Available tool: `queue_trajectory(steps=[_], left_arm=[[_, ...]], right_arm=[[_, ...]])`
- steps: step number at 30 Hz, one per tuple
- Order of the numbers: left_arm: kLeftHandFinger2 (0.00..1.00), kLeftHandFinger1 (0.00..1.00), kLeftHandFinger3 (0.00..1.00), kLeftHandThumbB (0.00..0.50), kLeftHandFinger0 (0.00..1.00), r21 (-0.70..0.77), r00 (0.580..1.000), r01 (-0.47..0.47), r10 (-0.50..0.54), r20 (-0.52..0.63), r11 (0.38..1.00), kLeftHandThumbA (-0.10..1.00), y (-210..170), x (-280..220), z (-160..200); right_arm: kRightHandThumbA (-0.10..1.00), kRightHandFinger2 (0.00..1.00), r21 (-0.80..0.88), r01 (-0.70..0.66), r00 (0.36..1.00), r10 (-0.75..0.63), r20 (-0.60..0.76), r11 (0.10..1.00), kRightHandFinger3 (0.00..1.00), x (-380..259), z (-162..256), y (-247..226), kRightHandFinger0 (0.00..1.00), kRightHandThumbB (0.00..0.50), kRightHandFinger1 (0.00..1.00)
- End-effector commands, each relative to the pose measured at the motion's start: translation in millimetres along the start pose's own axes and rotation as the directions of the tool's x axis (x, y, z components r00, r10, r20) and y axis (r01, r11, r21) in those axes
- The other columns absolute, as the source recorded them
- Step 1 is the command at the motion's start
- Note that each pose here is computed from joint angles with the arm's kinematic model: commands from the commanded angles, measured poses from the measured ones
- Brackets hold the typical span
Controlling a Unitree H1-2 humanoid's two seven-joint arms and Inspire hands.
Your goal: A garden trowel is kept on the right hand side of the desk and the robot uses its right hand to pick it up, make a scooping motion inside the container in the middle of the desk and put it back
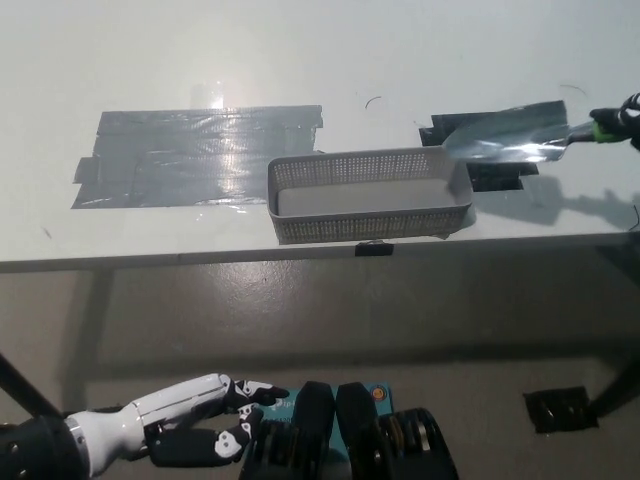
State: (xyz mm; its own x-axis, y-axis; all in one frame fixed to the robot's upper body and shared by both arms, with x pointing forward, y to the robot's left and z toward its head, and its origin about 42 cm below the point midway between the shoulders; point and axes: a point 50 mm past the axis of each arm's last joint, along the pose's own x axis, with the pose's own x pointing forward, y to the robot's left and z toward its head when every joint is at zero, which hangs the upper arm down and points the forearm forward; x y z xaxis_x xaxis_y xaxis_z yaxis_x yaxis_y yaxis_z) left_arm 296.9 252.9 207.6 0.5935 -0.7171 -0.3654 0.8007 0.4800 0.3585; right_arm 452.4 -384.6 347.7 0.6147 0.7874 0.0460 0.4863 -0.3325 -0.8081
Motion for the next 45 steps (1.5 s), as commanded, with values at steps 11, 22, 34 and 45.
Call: queue_trajectory(steps=[11, 22, 34, 45], left_arm=[[1.0, 1.0, 1.0, 0.5, 1.0, 0.028, 1.0, -0.002, 0.002, 0.001, 1.0, 1.0, 13, -5, 9], [1.0, 1.0, 1.0, 0.5, 1.0, 0.035, 1.0, 0.009, -0.01, 0.012, 0.999, 1.0, 12, -3, 13], [1.0, 1.0, 1.0, 0.5, 1.0, 0.052, 1.0, 0.021, -0.022, 0.018, 0.998, 1.0, 16, -5, 18], [1.0, 1.0, 1.0, 0.5, 1.0, 0.053, 1.0, 0.013, -0.015, 0.027, 0.999, 1.0, 20, -4, 21]], right_arm=[[-0.1, 0.17, -0.084, 0.121, 0.991, -0.116, 0.06, 0.989, 0.06, 11, -19, -35, 0.0, 0.057, 0.0], [-0.1, 0.05, -0.132, -0.109, 0.992, 0.1, -0.078, 0.985, 0.29, 8, -27, -35, 0.0, 0.131, 0.0], [-0.1, 0.34, -0.157, -0.049, 0.999, 0.05, 0.0, 0.986, 0.23, 42, -13, -43, 0.0, 0.168, 0.0], [-0.1, 0.2, -0.216, -0.111, 0.994, 0.113, -0.002, 0.97, 0.22, 31, -18, -29, 0.0, 0.213, 0.0]])
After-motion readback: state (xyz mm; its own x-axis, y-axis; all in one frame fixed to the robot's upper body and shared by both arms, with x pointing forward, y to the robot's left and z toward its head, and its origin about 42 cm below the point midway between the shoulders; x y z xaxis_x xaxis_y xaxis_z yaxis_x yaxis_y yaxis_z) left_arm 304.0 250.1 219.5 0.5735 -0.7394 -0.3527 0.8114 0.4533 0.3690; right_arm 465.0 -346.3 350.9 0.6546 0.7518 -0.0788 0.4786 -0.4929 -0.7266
